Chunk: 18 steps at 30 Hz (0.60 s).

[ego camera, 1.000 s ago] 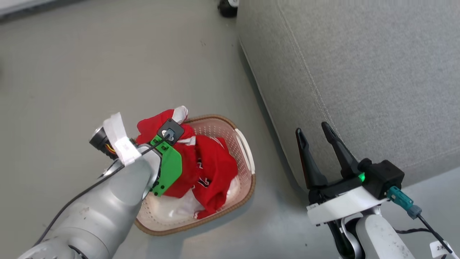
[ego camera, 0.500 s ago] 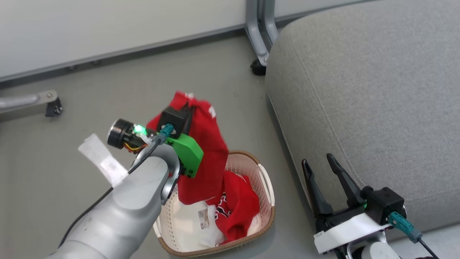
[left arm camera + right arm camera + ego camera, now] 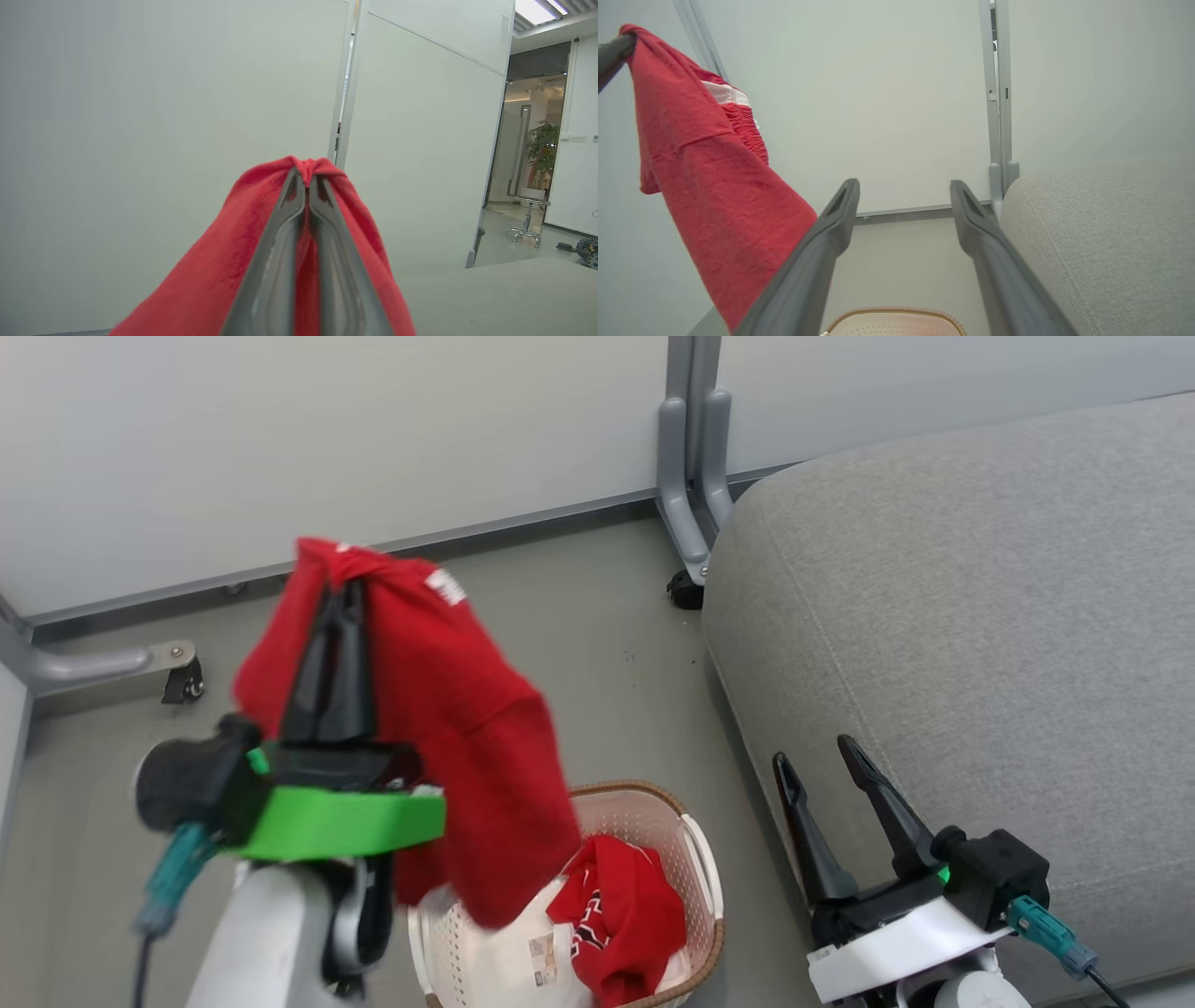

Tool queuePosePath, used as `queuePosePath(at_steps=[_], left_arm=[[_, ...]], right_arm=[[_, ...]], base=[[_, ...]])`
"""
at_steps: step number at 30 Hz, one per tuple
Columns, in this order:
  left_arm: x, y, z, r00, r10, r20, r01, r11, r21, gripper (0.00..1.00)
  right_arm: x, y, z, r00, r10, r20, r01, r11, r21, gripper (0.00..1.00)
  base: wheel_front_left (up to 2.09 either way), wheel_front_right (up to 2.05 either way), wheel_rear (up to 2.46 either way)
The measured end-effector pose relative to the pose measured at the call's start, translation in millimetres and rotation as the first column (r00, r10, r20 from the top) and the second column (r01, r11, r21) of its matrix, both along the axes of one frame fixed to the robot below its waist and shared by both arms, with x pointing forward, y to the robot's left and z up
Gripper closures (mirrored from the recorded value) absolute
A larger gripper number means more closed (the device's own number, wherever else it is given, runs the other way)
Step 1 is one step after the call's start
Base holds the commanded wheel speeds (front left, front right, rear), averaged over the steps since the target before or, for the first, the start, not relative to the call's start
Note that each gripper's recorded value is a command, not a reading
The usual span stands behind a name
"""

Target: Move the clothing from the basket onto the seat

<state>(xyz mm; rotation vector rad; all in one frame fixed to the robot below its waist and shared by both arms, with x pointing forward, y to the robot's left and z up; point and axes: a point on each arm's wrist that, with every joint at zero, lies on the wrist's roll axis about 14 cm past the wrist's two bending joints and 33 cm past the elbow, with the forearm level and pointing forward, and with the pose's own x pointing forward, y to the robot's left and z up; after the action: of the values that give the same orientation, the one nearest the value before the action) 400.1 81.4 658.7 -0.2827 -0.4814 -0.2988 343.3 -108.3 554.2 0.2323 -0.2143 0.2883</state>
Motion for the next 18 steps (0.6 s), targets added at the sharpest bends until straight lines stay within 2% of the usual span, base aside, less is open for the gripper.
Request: queuePosePath(at_steps=[2, 5, 8, 15, 18], left_arm=[[-7, 13, 7, 1.000, 0.012, 0.026, -0.011, 0.999, -0.046, 1.00], [-17, 25, 21, 0.996, 0.023, 0.087, -0.018, 0.998, -0.054, 1.00], [-25, 24, 27, 0.994, -0.012, 0.111, 0.021, 0.996, -0.083, 1.00], [-36, -16, 19, 0.981, -0.167, 0.103, 0.174, 0.983, -0.063, 1.00], [-44, -43, 16, 0.964, -0.248, 0.097, 0.253, 0.967, -0.041, 1.00]], right_arm=[[-2, -1, 3, 1.000, -0.005, 0.011, 0.005, 1.000, 0.001, 0.00], [-5, -3, 7, 1.000, -0.008, 0.023, 0.008, 1.000, -0.001, 0.00], [-6, -4, 9, 1.000, -0.011, 0.029, 0.011, 1.000, -0.003, 0.00], [-8, -3, 10, 0.999, -0.010, 0.031, 0.010, 1.000, 0.001, 0.00], [-8, -3, 10, 0.999, -0.011, 0.031, 0.011, 1.000, 0.007, 0.00]], base=[[0.00, 0.00, 0.00], [0.00, 0.00, 0.00], [0.00, 0.00, 0.00], [0.00, 0.00, 0.00], [0.00, 0.00, 0.00]])
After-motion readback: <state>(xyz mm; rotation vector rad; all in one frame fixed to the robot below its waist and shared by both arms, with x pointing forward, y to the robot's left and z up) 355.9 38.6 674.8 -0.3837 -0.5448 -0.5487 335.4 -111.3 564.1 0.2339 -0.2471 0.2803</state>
